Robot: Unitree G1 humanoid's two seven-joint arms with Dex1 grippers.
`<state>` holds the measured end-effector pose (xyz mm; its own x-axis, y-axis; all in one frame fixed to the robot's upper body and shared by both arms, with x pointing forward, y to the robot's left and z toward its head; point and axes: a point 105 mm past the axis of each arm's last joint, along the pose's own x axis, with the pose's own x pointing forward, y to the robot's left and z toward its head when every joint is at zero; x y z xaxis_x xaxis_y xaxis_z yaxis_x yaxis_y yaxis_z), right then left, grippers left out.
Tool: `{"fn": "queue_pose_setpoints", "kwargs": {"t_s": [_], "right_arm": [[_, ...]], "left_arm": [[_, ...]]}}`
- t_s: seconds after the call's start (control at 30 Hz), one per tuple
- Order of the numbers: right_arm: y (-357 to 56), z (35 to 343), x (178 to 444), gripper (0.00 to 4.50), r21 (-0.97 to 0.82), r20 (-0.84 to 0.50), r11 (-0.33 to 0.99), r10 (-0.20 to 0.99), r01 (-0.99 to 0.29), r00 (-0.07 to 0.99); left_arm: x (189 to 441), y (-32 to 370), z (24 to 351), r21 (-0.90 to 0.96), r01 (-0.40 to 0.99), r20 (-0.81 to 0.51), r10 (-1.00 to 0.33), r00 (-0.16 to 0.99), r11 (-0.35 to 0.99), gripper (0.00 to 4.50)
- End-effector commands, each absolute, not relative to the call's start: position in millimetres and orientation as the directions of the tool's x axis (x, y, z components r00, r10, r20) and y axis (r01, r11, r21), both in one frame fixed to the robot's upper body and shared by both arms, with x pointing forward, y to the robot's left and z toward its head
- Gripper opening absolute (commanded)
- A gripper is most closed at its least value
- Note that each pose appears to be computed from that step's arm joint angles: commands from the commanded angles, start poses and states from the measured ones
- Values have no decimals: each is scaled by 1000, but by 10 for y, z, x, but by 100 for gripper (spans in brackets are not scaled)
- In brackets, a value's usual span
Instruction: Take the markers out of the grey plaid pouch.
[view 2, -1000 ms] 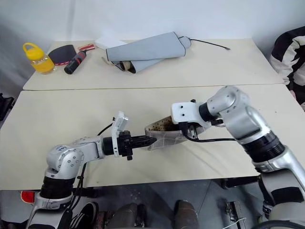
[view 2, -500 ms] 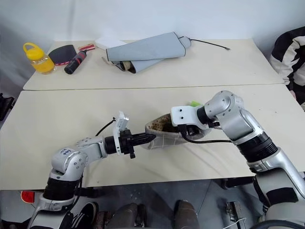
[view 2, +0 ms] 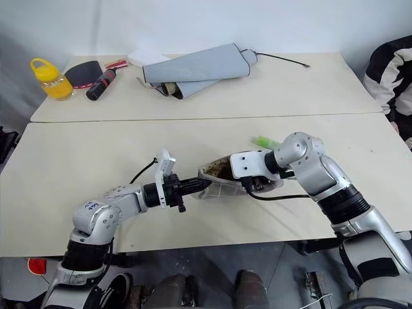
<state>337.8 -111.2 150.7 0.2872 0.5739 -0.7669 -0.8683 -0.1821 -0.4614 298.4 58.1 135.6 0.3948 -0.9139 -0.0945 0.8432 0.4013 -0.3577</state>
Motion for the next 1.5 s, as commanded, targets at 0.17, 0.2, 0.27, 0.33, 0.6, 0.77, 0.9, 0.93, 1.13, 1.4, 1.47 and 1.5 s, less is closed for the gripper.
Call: {"fn": "queue_pose_setpoints", "kwargs": {"t_s": [0.17,0.2,0.27,0.33,0.6,0.77,0.9,0.93,1.13,1.4,1.47,1.5], "right_arm": [[-1103,1468,3373,99,-491,-770,-217,561,-844,304],[-1104,1462,3373,99,-491,-771,-217,560,-844,304],[-1122,1440,3382,99,-496,-776,-230,549,-837,310],[-1120,1436,3389,99,-499,-775,-228,549,-836,313],[-1100,1322,3436,99,-498,-783,-224,532,-837,324],[-1136,1231,3399,99,-432,-812,-208,514,-877,278],[-1127,1277,3422,50,-446,-795,-180,529,-877,296],[-1143,1290,3426,15,-455,-794,-182,526,-872,304],[-1163,1486,3386,1,-474,-757,-146,572,-868,317],[-1096,1581,3324,88,-459,-740,-127,603,-879,299],[-1099,1568,3358,151,-484,-746,-146,585,-863,319],[-1098,1567,3373,151,-494,-746,-152,580,-856,327]], "left_arm": [[2960,563,1422,-326,857,-72,-914,399,399,0],[2959,560,1425,-326,858,-71,-915,397,397,0],[2959,557,1433,-325,859,-70,-916,396,396,0],[2963,559,1438,-325,858,-69,-915,397,397,0],[2962,547,1444,-328,857,-64,-915,399,397,0],[2934,523,1450,-326,865,-65,-921,383,382,0],[2949,542,1450,-321,862,-66,-917,394,394,0],[2955,550,1449,-320,860,-66,-915,398,397,0],[2967,562,1453,-314,858,-68,-911,406,406,0],[2991,563,1448,-314,860,-70,-913,403,403,0],[2989,559,1457,-314,861,-66,-914,400,400,0],[2989,559,1461,-314,861,-65,-914,400,399,0]]}}
